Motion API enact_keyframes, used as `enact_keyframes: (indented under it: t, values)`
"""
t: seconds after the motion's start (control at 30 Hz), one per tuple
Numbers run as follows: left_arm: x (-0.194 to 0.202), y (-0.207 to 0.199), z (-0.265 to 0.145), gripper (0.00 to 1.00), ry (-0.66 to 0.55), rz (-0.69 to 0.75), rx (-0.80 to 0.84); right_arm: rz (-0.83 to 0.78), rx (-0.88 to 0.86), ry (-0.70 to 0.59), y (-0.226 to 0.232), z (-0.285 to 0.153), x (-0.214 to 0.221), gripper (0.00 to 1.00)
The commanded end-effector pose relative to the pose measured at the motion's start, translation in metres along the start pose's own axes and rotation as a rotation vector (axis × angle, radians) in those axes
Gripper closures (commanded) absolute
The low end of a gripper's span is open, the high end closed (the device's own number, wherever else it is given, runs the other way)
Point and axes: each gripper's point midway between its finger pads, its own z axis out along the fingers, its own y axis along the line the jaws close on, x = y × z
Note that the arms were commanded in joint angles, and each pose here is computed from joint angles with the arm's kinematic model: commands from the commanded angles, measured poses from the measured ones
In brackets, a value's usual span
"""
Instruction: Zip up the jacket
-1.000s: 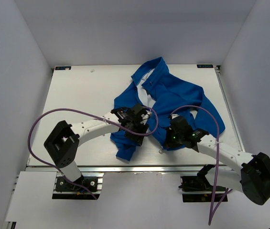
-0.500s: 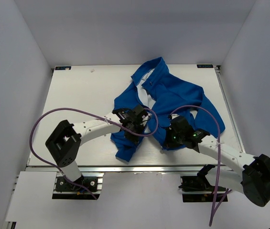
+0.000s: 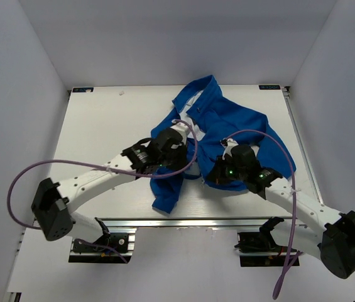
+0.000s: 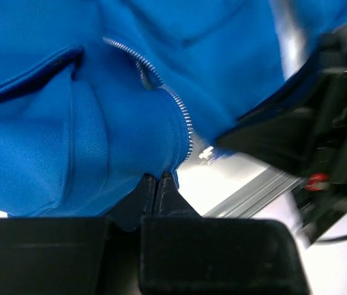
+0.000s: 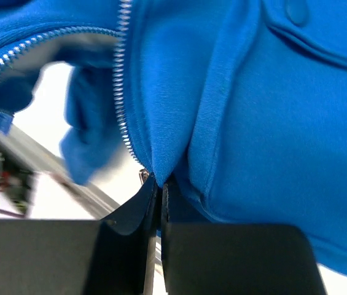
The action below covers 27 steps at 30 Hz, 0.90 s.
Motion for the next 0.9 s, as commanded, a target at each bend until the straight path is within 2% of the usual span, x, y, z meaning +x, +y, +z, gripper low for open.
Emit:
enact_keyframes:
  t: [0.0,0.13,0.17,0.37,0.47,0.87]
  values:
    - [-0.042,-0.015,-0.02,1.0,-0.242,-0.128,0.077,-0.007,-0.223,-0.166,0.045,-0.016,-0.047,1.0]
    - [-0.06,-0.016,-0.037,1.0,-0.394,-0.196,0.124,-0.001,-0.401,-0.262,0.072,-0.034,-0.069,1.0]
    - [-0.07,-0.014,-0.048,1.0,-0.456,-0.213,0.127,0.003,-0.414,-0.287,0.075,-0.038,-0.076,1.0]
    - [-0.096,-0.011,-0.079,1.0,-0.616,-0.241,0.141,-0.044,-0.496,-0.421,0.093,-0.06,-0.105,1.0]
    - [-0.106,-0.015,-0.087,1.0,-0.669,-0.26,0.173,-0.069,-0.511,-0.448,0.098,-0.062,-0.113,1.0]
    - [-0.111,-0.015,-0.084,1.0,-0.712,-0.382,0.207,-0.093,-0.528,-0.637,0.103,-0.079,-0.144,1.0]
